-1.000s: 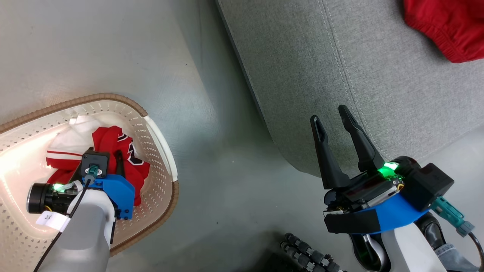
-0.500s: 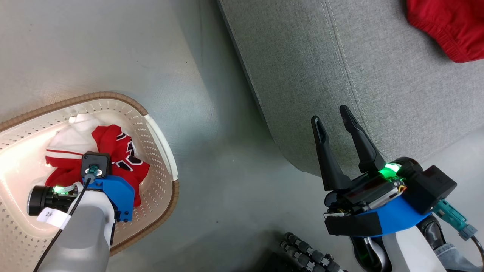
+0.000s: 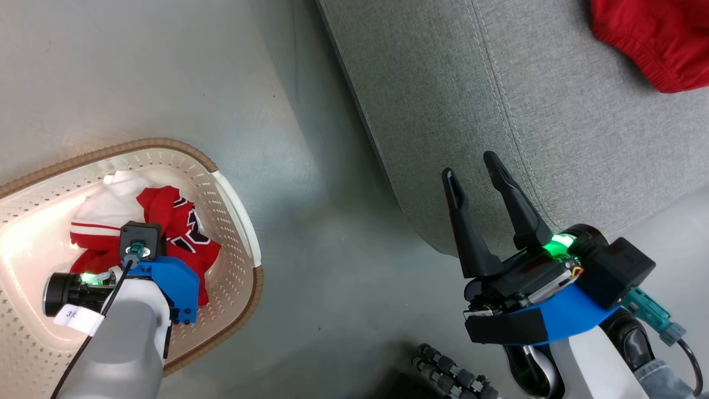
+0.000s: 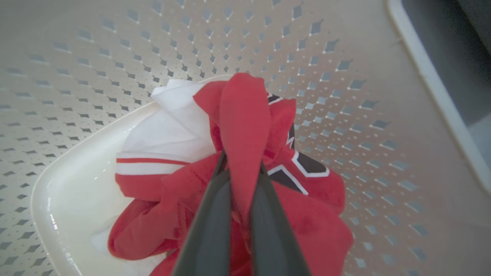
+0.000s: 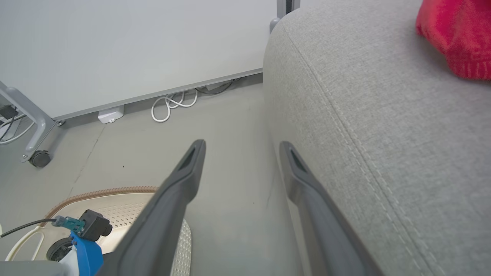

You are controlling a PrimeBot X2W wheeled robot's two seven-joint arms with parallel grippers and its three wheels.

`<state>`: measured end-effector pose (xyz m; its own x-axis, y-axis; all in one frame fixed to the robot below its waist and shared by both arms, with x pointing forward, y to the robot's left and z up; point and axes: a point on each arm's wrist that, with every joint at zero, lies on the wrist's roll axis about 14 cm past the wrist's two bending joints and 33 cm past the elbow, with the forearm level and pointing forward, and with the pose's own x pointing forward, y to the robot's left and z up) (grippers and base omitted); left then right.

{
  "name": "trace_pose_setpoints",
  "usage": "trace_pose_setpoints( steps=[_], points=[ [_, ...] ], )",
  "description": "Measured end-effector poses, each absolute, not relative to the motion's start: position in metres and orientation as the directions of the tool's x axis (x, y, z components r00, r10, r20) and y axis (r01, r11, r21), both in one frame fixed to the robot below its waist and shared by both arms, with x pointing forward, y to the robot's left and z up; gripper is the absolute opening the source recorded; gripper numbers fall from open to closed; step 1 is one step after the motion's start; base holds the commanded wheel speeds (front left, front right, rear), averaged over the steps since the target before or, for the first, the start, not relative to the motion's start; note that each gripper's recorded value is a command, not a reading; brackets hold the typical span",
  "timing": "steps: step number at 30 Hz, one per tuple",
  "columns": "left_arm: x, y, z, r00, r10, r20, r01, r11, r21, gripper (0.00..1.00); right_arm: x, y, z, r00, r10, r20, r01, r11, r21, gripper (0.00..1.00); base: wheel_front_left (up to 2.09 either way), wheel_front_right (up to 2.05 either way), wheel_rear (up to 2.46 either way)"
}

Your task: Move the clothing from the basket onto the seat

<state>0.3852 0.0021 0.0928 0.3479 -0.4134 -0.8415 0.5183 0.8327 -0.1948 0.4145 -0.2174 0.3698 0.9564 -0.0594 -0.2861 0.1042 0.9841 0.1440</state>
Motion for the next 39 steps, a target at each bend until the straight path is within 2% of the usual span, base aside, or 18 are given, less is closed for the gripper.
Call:
trace_pose_setpoints(
  steps=[11,24,39],
  points=[
    [0.391,-0.015,0.14,0.405,-0.474,-0.782,0.518,0.824,-0.231,0.0,0.426,-0.204,0.387,0.975,-0.003,-0.224,0.032,0.992,0.124,1.0,0.0,0.0,0.0],
    [0.388,0.012,0.21,0.517,-0.464,-0.719,0.477,0.854,-0.208,0.0,0.438,-0.163,0.431,0.986,0.123,-0.117,-0.107,0.985,0.134,1.0,0.0,0.0,0.0],
    [0.379,0.026,0.304,0.671,-0.497,-0.551,0.488,0.855,-0.177,0.0,0.415,-0.119,0.482,0.971,0.238,-0.025,-0.231,0.959,0.165,1.0,0.0,0.0,0.0]
  ],
)
